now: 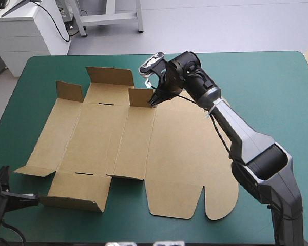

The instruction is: Fold the box

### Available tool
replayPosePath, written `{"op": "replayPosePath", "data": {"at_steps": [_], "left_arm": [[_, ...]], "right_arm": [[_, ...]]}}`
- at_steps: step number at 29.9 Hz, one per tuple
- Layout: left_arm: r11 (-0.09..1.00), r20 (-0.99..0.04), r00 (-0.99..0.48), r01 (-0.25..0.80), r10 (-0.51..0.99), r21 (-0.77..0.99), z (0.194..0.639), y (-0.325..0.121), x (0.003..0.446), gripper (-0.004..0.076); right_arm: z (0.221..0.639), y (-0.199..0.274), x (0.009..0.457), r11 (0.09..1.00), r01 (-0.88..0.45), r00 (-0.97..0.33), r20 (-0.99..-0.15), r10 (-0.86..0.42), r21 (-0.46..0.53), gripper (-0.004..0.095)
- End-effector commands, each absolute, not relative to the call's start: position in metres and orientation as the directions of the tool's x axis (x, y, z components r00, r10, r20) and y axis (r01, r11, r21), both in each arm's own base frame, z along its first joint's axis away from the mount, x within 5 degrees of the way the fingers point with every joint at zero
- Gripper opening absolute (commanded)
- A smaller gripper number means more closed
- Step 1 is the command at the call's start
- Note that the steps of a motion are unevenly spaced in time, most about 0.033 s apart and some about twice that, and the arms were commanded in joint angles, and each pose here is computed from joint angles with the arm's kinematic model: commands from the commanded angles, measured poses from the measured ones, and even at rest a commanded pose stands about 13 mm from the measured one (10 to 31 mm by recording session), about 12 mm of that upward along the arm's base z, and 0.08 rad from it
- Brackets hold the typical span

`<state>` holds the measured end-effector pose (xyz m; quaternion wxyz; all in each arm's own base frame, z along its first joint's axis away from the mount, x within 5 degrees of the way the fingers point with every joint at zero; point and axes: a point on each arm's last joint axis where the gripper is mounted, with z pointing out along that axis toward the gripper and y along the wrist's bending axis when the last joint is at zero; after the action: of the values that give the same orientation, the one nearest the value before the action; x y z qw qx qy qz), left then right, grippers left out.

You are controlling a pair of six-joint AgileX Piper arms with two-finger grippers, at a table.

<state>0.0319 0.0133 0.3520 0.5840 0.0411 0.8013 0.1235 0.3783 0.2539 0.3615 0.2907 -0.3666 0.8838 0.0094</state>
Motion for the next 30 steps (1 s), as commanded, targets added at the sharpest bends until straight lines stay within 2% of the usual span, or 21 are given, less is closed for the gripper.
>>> {"op": "replayPosePath", "data": {"at_steps": [1, 8, 14, 18, 21, 25, 30], "left_arm": [[0.921, -0.898, -0.336, -0.165, 0.284, 0.353, 0.388, 0.025, 0.053, -0.0008], [0.846, -0.760, -0.544, -0.158, 0.356, 0.509, 0.395, 0.035, 0.097, -0.0005], [0.798, -0.601, -0.704, -0.082, 0.378, 0.598, 0.375, 0.040, 0.144, 0.0016], [0.797, -0.516, -0.787, -0.051, 0.340, 0.602, 0.361, 0.045, 0.173, 0.0016], [0.839, -0.509, -0.830, -0.096, 0.230, 0.535, 0.355, 0.057, 0.195, 0.0016], [0.920, -0.521, -0.852, -0.162, 0.052, 0.357, 0.354, 0.074, 0.221, 0.0016], [0.981, -0.457, -0.886, -0.151, -0.078, 0.125, 0.345, 0.090, 0.249, 0.0016]], "right_arm": [[0.408, 0.229, 0.353, 0.783, -0.587, -0.558, -0.598, -0.576, -0.206, -0.0002], [0.415, 0.205, 0.317, 0.823, -0.547, -0.625, -0.579, -0.525, -0.155, -0.0002], [0.425, 0.170, 0.267, 0.856, -0.504, -0.659, -0.593, -0.464, -0.110, -0.0002], [0.428, 0.143, 0.228, 0.870, -0.484, -0.663, -0.608, -0.436, -0.095, -0.0002], [0.428, 0.123, 0.199, 0.872, -0.480, -0.656, -0.621, -0.430, -0.097, -0.0002], [0.425, 0.091, 0.158, 0.898, -0.430, -0.655, -0.655, -0.377, -0.087, -0.0002], [0.422, 0.055, 0.108, 0.925, -0.378, -0.630, -0.725, -0.280, -0.029, -0.0002]]}}
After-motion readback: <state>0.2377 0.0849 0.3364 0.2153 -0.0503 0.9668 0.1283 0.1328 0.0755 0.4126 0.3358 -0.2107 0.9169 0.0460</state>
